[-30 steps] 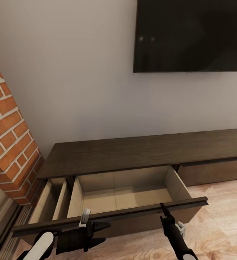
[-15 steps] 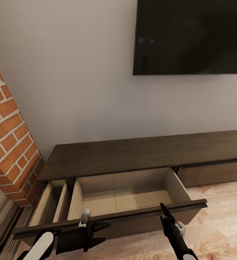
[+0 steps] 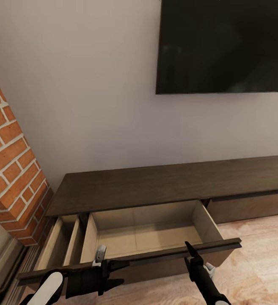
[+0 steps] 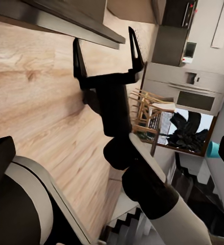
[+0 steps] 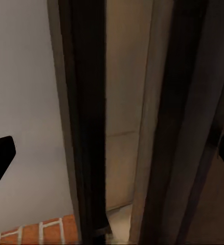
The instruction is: Place each of the two pumpkins and all three candles from the living room inside a cabinet in the living room (use any cabinet), then make sure every cabinet is closed, and position the cauldron so it is next to a table in the living room.
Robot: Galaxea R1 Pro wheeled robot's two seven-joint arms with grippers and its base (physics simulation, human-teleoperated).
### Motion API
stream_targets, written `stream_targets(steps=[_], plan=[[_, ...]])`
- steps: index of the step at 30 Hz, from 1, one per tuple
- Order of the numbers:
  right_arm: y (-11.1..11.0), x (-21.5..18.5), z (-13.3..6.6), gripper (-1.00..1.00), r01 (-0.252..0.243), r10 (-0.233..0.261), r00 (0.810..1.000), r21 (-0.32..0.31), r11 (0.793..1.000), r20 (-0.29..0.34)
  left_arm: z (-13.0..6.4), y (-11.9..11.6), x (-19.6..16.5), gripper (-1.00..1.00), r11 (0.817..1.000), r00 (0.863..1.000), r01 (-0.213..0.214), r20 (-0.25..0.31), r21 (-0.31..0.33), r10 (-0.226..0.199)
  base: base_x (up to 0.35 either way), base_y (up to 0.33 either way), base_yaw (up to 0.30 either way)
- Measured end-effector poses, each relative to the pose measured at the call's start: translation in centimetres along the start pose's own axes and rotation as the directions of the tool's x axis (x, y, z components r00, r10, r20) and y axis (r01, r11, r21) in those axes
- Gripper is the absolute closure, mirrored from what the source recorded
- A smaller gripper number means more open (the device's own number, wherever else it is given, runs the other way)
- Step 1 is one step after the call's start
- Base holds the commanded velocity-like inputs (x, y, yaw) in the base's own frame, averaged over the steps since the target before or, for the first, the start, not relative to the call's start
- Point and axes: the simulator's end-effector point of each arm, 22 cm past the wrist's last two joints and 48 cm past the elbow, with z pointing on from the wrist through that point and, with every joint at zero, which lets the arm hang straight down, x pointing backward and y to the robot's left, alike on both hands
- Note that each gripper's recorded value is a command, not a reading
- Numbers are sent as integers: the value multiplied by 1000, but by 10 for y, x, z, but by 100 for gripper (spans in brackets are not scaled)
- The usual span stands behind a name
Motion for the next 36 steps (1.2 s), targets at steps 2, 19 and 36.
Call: stream_targets(steps=[2,19,36], plan=[[8,4,1,-100,-4,4,1000,-8,1000,-18,-1,-5,0,-100,1000,1000,0,0,1,0,0,0,0],[49,9,-2,-100,-30,29,998,-7,1000,-52,-9,-41,-3,-100,1000,1000,1,0,2,-1,0,0,0],[94,49,-14,-100,-168,163,948,6,986,-272,-44,-105,-51,-100,997,993,-69,93,23,67,0,0,0]])
